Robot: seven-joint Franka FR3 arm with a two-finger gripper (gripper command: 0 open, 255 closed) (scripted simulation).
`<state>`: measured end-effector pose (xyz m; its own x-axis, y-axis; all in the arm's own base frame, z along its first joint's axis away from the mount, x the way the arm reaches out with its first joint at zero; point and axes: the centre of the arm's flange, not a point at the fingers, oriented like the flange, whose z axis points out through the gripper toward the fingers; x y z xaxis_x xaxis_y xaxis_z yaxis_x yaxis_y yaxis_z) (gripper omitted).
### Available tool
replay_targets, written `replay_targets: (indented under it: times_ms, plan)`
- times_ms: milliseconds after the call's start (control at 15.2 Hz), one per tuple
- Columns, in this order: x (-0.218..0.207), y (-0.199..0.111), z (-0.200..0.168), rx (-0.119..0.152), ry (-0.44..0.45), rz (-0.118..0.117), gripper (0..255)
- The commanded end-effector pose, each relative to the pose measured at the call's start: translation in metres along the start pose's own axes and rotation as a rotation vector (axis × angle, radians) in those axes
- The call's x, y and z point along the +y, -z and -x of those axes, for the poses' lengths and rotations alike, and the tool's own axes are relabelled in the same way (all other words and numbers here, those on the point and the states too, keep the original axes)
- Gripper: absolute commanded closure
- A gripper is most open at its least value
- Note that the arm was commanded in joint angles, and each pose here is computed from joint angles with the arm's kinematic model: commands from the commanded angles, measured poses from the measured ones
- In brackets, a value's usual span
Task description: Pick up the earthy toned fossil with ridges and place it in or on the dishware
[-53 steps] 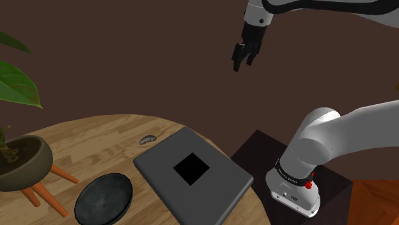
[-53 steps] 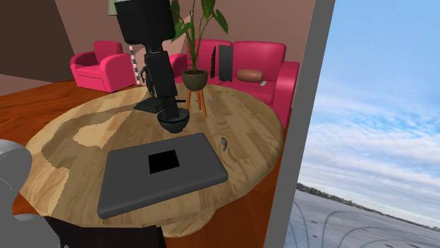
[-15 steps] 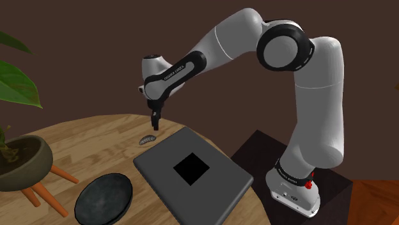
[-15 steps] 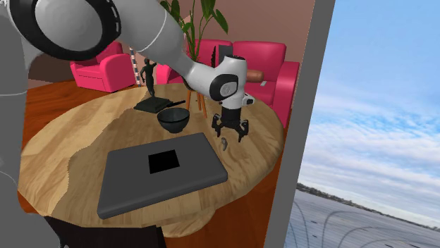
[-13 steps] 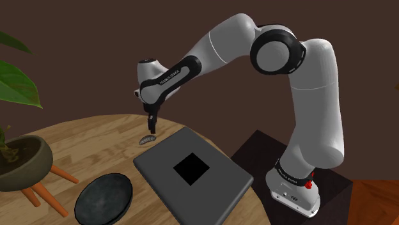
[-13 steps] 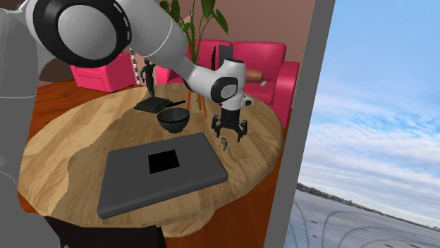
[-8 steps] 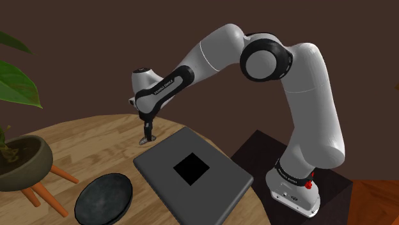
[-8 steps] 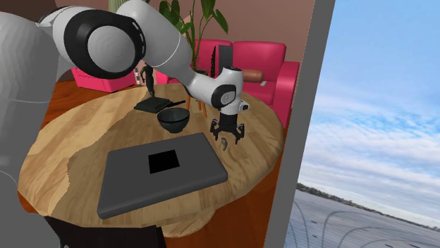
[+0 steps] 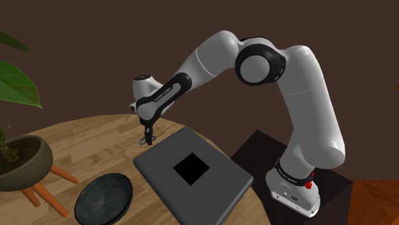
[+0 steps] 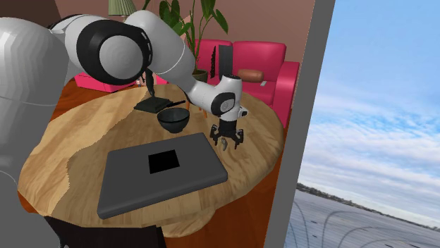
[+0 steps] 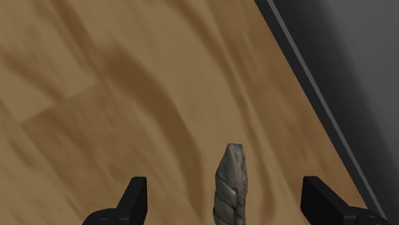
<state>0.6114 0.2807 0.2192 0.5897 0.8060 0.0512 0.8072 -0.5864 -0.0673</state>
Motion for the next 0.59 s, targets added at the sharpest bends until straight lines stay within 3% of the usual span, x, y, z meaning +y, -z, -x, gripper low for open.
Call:
replay_targets:
  times_ms: [0, 198, 264, 528]
  plan:
    - [-0.0001, -0.0005, -0.0002, 0.0, 0.0, 0.0, 0]
    - [-0.0001, -0.0004, -0.0001, 0.0, 0.0, 0.0, 0]
    - [-0.0001, -0.0004, -0.0001, 0.0, 0.0, 0.0, 255]
    - [-0.0001, -0.0004, -0.0001, 0.0, 0.0, 0.0, 255]
